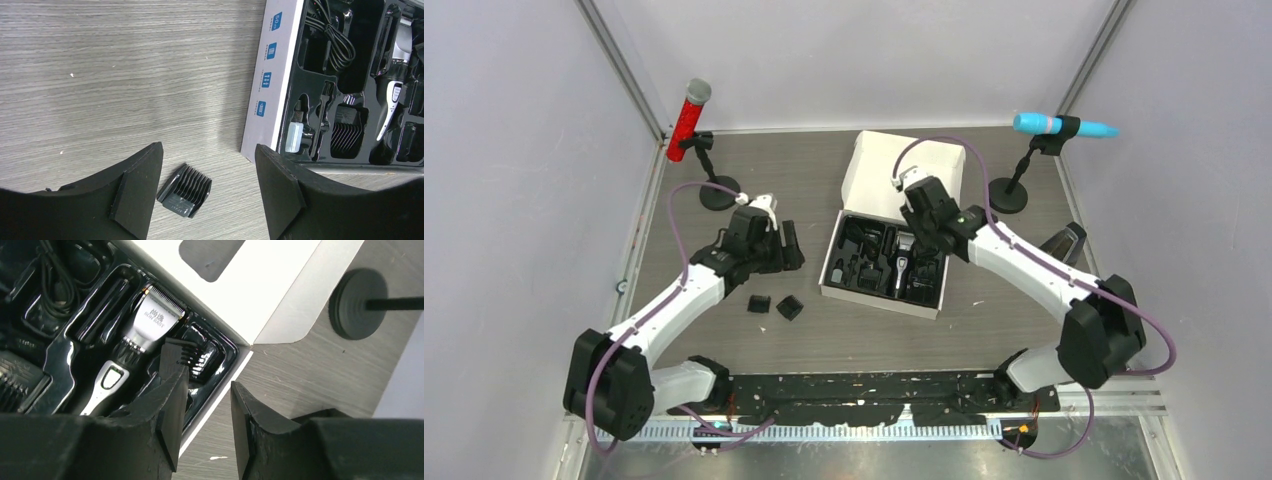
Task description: Sort the hair-cutting tools
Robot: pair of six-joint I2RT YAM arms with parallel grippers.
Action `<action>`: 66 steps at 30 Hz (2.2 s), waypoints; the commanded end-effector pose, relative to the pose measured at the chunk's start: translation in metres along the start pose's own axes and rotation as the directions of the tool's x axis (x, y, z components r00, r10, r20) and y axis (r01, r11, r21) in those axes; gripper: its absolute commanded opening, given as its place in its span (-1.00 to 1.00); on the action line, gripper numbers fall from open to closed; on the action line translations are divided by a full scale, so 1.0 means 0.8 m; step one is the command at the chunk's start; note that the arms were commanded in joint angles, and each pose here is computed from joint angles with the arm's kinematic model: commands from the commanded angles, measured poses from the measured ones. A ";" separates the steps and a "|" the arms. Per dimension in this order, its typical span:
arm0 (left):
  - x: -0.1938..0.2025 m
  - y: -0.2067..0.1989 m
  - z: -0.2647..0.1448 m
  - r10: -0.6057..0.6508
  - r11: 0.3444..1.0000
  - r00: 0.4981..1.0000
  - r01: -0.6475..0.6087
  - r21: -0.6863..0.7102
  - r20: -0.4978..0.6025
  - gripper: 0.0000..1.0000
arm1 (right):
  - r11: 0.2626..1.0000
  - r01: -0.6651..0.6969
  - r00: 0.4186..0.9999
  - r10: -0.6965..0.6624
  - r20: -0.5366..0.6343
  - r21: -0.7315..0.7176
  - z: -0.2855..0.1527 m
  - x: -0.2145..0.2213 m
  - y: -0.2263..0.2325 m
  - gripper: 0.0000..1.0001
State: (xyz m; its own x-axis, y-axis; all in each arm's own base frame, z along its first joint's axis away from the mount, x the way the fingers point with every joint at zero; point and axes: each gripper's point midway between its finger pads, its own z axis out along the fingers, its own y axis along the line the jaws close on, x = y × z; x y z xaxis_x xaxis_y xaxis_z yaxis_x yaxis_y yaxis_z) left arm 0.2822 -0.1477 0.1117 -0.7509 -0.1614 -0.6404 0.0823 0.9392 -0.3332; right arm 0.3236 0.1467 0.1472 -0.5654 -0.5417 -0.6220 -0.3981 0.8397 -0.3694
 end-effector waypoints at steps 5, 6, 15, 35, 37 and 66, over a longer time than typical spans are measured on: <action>-0.016 -0.017 0.006 0.031 0.999 0.999 -0.030 0.041 -0.039 0.39 | 0.964 -0.237 0.960 0.215 -0.180 -0.116 0.020 0.011 0.024 -0.13; -0.015 -0.019 0.008 0.031 0.998 0.998 -0.029 0.048 -0.049 0.38 | 0.957 -0.257 0.955 0.229 -0.191 -0.135 0.022 0.011 0.026 -0.12; -0.007 -0.039 0.031 0.029 0.994 0.990 -0.015 0.109 -0.135 0.29 | 0.937 -0.314 0.928 0.269 -0.259 -0.154 0.039 0.018 0.026 -0.10; 0.027 -0.052 0.056 0.028 0.990 0.967 0.008 0.138 -0.252 0.25 | 0.931 -0.336 0.894 0.269 -0.357 -0.140 0.071 0.059 0.031 -0.03; 0.029 -0.053 0.057 0.023 0.990 0.967 0.013 0.141 -0.254 0.24 | 0.929 -0.345 0.890 0.277 -0.363 -0.136 0.071 0.063 0.030 -0.03; 0.033 -0.060 0.057 0.004 0.985 0.965 0.041 0.165 -0.263 0.20 | 0.905 -0.411 0.874 0.357 -0.330 -0.108 0.065 0.068 0.027 -0.01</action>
State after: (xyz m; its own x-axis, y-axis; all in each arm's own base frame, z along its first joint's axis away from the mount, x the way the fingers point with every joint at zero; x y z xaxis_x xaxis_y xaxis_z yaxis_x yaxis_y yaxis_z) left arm 0.2820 -0.1948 0.0628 -0.9098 -0.0646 -0.4099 0.1208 0.9039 -0.4104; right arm 0.3289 0.1426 0.0687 -0.8685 -0.2019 -0.4527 -0.2241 0.9746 -0.0048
